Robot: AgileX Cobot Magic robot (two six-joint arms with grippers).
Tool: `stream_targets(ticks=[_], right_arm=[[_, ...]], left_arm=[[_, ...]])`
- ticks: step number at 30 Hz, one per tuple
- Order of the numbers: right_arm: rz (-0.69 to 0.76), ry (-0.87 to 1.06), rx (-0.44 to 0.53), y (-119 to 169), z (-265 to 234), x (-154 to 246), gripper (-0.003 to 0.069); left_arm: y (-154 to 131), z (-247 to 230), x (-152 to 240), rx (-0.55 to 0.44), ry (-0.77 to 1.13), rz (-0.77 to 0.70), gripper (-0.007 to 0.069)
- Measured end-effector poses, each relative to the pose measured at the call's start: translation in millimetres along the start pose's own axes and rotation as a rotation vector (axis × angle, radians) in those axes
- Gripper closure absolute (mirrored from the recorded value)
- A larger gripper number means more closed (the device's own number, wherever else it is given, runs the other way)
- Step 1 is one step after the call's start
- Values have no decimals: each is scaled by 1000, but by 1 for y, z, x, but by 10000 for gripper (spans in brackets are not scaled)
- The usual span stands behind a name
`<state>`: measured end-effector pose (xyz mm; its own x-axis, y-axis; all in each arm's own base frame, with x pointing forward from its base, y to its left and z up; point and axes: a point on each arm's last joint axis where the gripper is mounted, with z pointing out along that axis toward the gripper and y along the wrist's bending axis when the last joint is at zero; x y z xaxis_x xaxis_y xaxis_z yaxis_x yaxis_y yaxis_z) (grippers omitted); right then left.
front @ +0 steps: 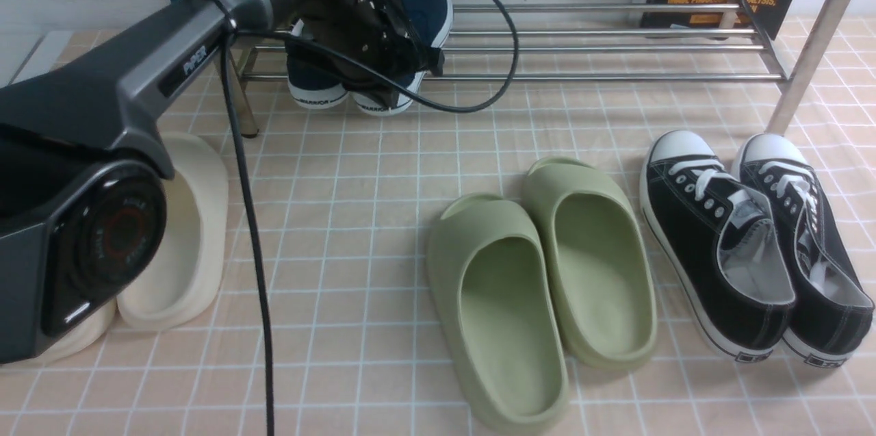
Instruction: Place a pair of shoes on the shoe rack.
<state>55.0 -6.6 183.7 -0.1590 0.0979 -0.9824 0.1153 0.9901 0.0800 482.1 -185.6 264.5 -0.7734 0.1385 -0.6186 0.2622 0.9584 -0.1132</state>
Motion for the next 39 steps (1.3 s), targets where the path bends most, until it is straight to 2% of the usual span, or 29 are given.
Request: stream_targets(ticks=[7, 11, 14, 15, 18, 20, 21, 22, 25, 26, 28, 29, 32, 34, 39], right_arm=[[0, 0, 0, 0, 0, 0, 416], [0, 0, 0, 0, 0, 0, 416], [0, 0, 0, 0, 0, 0, 416], [0, 0, 0, 0, 0, 0, 416], [0, 0, 0, 0, 0, 0, 416], [0, 0, 0, 0, 0, 0, 416], [0, 0, 0, 0, 0, 0, 416], [0, 0, 0, 0, 0, 0, 416], [0, 0, 0, 0, 0, 0, 416], [0, 0, 0, 0, 0, 0, 416], [0, 0, 0, 0, 0, 0, 416], [0, 0, 0, 0, 0, 0, 416], [0, 0, 0, 0, 0, 0, 416], [0, 0, 0, 0, 0, 0, 416], [0, 0, 0, 0, 0, 0, 416]], left_arm=[[2, -1, -2, -26, -24, -13, 603], [3, -30, -5, -56, 46, 2, 602], [3, -109, -23, -103, 14, 57, 599], [3, -115, -24, -109, 1, 64, 598], [4, -233, -33, -152, -190, 98, 591], [6, -285, -28, -173, -290, 101, 589], [6, -290, -27, -173, -298, 100, 589], [8, -333, -14, -184, -364, 97, 587], [10, -368, 8, -184, -398, 86, 586], [14, -388, 32, -183, -396, 74, 585], [16, -404, 58, -173, -389, 61, 584], [18, -400, 66, -174, -363, 59, 584], [27, -403, 139, -165, -310, 11, 585], [35, -400, 182, -163, -356, -27, 585], [49, -392, 261, -139, -516, -150, 583]])
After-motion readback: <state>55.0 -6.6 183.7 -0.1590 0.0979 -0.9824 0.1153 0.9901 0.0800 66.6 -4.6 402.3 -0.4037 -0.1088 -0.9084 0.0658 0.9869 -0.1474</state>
